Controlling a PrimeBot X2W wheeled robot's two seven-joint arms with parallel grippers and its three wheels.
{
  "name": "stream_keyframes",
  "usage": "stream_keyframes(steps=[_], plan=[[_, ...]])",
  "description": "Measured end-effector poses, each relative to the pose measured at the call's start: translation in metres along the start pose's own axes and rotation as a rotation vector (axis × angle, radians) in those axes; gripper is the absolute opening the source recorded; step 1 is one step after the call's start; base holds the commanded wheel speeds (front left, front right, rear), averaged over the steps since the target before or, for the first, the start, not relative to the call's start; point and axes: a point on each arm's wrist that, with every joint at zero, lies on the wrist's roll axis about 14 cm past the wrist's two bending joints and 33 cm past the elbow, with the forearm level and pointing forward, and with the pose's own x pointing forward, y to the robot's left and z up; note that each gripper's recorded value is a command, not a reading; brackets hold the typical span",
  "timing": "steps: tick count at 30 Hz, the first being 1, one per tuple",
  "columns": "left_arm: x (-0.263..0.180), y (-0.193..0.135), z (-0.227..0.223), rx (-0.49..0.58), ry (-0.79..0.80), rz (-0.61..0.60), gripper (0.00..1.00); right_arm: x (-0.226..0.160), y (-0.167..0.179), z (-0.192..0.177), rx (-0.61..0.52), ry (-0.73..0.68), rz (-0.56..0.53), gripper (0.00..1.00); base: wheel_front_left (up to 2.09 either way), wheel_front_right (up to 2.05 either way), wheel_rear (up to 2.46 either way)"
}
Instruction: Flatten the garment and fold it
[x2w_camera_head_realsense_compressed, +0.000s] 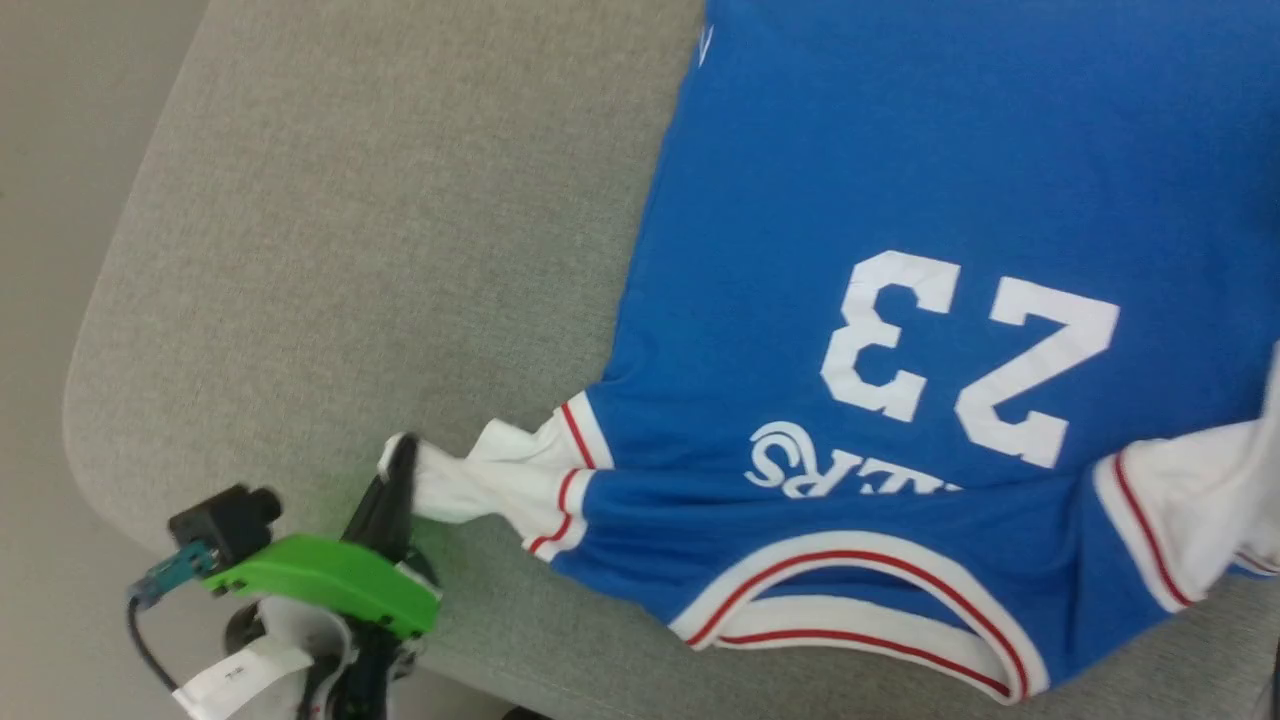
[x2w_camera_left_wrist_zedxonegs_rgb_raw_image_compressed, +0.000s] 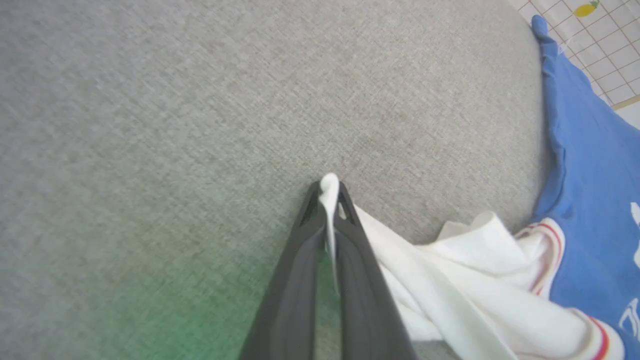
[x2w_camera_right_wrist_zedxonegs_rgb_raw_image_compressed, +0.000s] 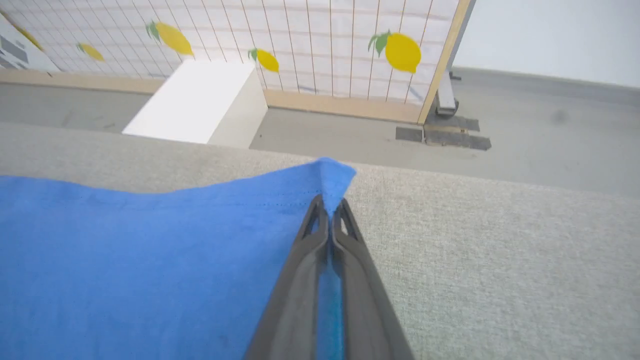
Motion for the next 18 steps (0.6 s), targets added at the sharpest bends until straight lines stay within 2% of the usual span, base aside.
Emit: stream_keyframes(steps=[3, 7, 15, 18], plan=[[-0.008, 0.006, 0.002, 0.009, 0.006, 0.013, 0.00, -0.029, -0.018, 0.004, 0.029, -0.122, -0.047, 0.00, 0.00, 0.00, 0.00], [-0.019, 0.005, 0.003, 0.011, 0.013, 0.000, 0.00, -0.078, -0.044, -0.010, 0.057, -0.174, -0.131, 0.00, 0.00, 0.00, 0.00], [-0.035, -0.009, 0.009, 0.022, 0.010, -0.061, 0.00, -0.182, -0.103, -0.057, 0.073, -0.069, -0.303, 0.00, 0.00, 0.00, 0.00], [-0.037, -0.019, 0.009, 0.033, 0.018, -0.097, 0.00, -0.215, -0.125, -0.083, 0.133, 0.020, -0.357, 0.00, 0.00, 0.00, 0.00]])
